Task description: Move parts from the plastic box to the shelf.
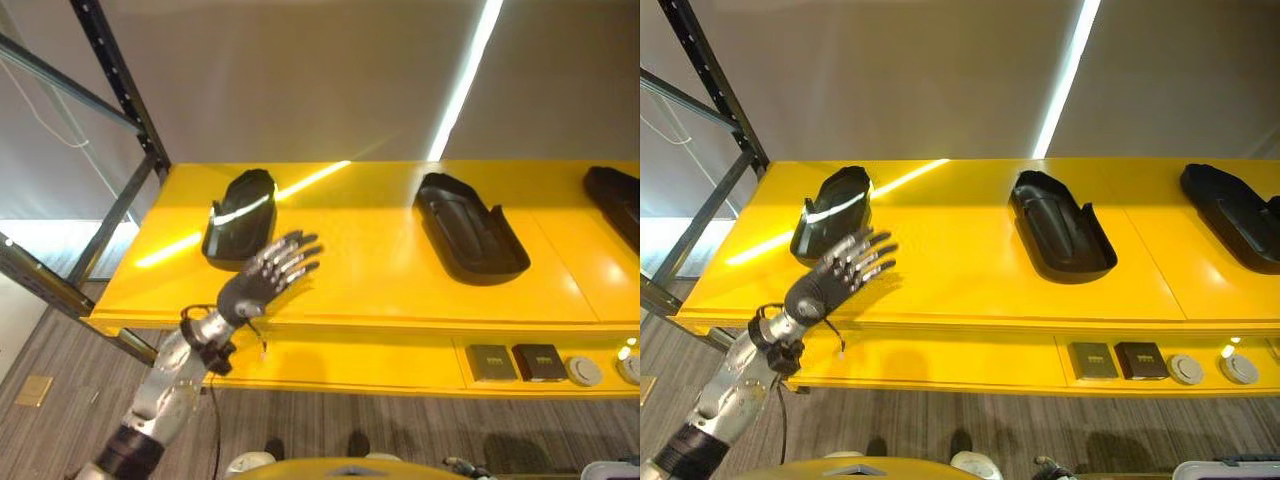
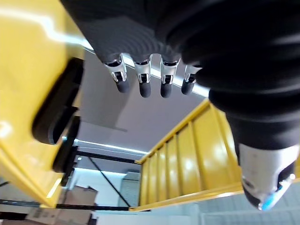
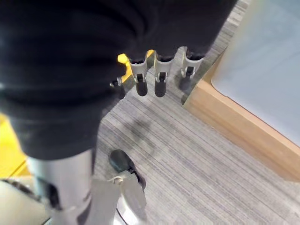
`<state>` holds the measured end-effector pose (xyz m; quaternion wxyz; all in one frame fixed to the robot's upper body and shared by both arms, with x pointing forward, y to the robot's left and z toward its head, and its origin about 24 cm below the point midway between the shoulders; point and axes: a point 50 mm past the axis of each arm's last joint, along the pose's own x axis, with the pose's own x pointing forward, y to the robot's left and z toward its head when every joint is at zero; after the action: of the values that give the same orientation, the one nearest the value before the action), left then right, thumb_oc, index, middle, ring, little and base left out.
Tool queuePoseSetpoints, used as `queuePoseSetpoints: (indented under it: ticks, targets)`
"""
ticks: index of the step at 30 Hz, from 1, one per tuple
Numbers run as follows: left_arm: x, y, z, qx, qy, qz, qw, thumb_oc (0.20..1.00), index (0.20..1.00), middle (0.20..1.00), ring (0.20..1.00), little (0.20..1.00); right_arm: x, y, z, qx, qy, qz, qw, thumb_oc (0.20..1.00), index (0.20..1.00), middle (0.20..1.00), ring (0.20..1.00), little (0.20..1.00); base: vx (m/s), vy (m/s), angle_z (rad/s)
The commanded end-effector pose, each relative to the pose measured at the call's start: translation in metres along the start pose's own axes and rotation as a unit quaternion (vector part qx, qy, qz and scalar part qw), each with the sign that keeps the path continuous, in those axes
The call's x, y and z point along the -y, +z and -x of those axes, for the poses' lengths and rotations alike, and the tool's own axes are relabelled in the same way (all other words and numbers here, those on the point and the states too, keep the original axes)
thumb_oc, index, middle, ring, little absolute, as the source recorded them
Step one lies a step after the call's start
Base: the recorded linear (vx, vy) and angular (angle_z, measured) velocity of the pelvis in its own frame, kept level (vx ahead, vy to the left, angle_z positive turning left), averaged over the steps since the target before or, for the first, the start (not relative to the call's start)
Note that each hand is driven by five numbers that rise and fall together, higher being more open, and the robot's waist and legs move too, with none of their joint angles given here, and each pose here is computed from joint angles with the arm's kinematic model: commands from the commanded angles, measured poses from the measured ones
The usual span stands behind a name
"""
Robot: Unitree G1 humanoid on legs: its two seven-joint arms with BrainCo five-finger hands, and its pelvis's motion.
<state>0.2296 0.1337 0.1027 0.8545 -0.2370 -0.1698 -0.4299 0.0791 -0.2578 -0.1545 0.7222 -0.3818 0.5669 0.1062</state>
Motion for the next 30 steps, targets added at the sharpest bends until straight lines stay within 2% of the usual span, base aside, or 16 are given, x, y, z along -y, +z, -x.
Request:
queuePoseSetpoints:
  ticks: [1,6,8,10,13,16,17,18,21,22,23,24,25,26,29,30]
  targets:
    - [-0.012,0.033,-0.007,0.092,0.049,-0.033,0.994,1.000,1.000,1.000,1.000,1.000,0.008,-0.005,-0.002,-0.019,-0.017,0.007,1.000,1.000,1.000,1.000,1.000,1.000,0.00,0.000,0.00]
    - [-0.004,0.048,-0.008,0.159,-0.044,0.044,0.985,1.000,1.000,1.000,1.000,1.000,0.002,-0.007,-0.001,-0.017,-0.013,0.008,1.000,1.000,1.000,1.000,1.000,1.000,0.00,-0.020,0.05]
    - [-0.004,0.058,-0.008,0.186,-0.048,0.028,0.981,1.000,1.000,1.000,1.000,1.000,0.002,-0.007,-0.001,-0.016,-0.012,0.014,1.000,1.000,1.000,1.000,1.000,1.000,0.00,0.000,0.00]
    - [-0.008,0.078,-0.004,0.226,-0.013,-0.057,0.972,1.000,1.000,1.000,1.000,1.000,0.001,-0.007,-0.001,-0.015,-0.010,0.019,1.000,1.000,1.000,1.000,1.000,1.000,0.00,0.000,0.00]
    - [-0.007,0.116,0.008,0.289,0.051,-0.191,0.937,1.000,1.000,1.000,1.000,1.000,-0.004,-0.009,0.000,-0.016,-0.006,0.023,1.000,1.000,1.000,1.000,1.000,1.000,0.00,0.000,0.00]
    - [-0.004,0.145,0.022,0.348,0.078,-0.228,0.906,1.000,1.000,1.000,1.000,1.000,-0.010,-0.010,0.001,-0.016,-0.003,0.025,1.000,1.000,1.000,1.000,1.000,1.000,0.00,-0.006,0.04]
    - [-0.004,0.161,0.034,0.395,0.156,-0.255,0.869,1.000,1.000,1.000,1.000,1.000,-0.010,-0.010,0.001,-0.014,-0.002,0.029,0.999,1.000,1.000,1.000,1.000,1.000,-0.01,-0.016,0.21]
    - [-0.005,0.164,0.038,0.407,0.181,-0.260,0.857,1.000,1.000,1.000,1.000,1.000,-0.011,-0.010,0.001,-0.013,-0.002,0.029,0.999,1.000,1.000,1.000,1.000,1.000,0.00,-0.021,0.23]
    - [-0.011,0.178,0.060,0.444,0.350,-0.312,0.764,1.000,1.000,1.000,1.000,1.000,-0.012,-0.007,0.001,-0.015,0.007,0.031,0.999,1.000,1.000,1.000,1.000,1.000,0.01,-0.021,0.09]
    - [-0.013,0.180,0.068,0.440,0.425,-0.359,0.705,1.000,1.000,1.000,1.000,1.000,-0.012,-0.006,0.001,-0.015,0.009,0.033,0.999,1.000,1.000,1.000,1.000,1.000,0.00,-0.017,0.17]
    - [-0.015,0.178,0.079,0.419,0.525,-0.449,0.590,1.000,1.000,1.000,1.000,1.000,-0.009,-0.005,0.000,-0.013,0.014,0.037,0.999,1.000,1.000,1.000,1.000,1.000,0.00,-0.016,0.19]
    - [-0.018,0.178,0.085,0.405,0.561,-0.476,0.543,1.000,1.000,1.000,1.000,1.000,-0.009,-0.005,0.000,-0.013,0.015,0.040,0.999,1.000,1.000,1.000,1.000,1.000,-0.01,-0.011,0.18]
    - [-0.019,0.176,0.087,0.405,0.574,-0.480,0.525,1.000,1.000,1.000,1.000,1.000,-0.009,-0.005,0.000,-0.013,0.016,0.041,0.999,1.000,1.000,1.000,1.000,1.000,0.00,-0.005,0.09]
    - [-0.025,0.176,0.101,0.400,0.622,-0.494,0.457,1.000,1.000,1.000,1.000,1.000,-0.008,-0.004,0.000,-0.013,0.019,0.048,0.999,1.000,1.000,1.000,1.000,1.000,0.00,-0.004,0.08]
    - [-0.041,0.170,0.144,0.358,0.726,-0.499,0.309,1.000,1.000,1.000,1.000,1.000,-0.004,0.000,0.000,-0.008,0.022,0.064,0.998,1.000,1.000,1.000,1.000,1.000,0.01,0.000,0.09]
    - [-0.047,0.167,0.157,0.339,0.749,-0.488,0.292,1.000,1.000,1.000,1.000,1.000,-0.003,0.000,-0.001,-0.008,0.022,0.067,0.997,1.000,1.000,1.000,1.000,1.000,0.01,0.004,0.15]
